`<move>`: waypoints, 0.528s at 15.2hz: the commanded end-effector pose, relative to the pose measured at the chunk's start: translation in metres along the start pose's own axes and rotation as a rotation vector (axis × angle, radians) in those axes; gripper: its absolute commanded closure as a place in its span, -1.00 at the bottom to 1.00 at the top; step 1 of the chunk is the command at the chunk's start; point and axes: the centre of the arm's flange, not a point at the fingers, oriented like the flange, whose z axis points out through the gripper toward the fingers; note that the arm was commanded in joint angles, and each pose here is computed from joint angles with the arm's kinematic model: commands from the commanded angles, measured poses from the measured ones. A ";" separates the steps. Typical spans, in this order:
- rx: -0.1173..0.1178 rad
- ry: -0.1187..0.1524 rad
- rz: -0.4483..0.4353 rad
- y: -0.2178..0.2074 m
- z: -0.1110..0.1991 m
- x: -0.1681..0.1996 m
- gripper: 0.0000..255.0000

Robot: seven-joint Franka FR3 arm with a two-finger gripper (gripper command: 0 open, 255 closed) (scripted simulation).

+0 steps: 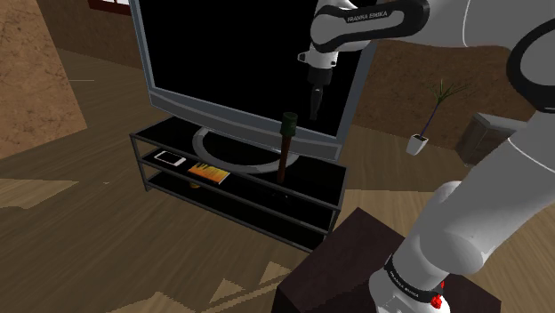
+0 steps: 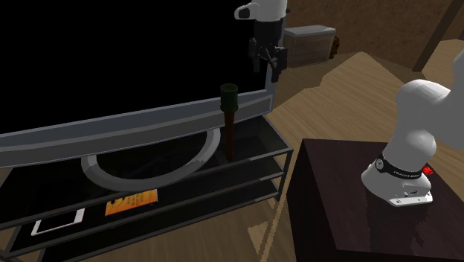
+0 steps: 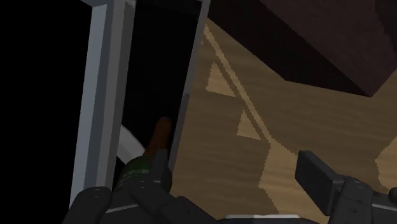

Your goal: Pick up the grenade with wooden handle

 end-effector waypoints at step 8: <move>0.051 0.013 -0.278 0.082 0.009 0.092 -1.00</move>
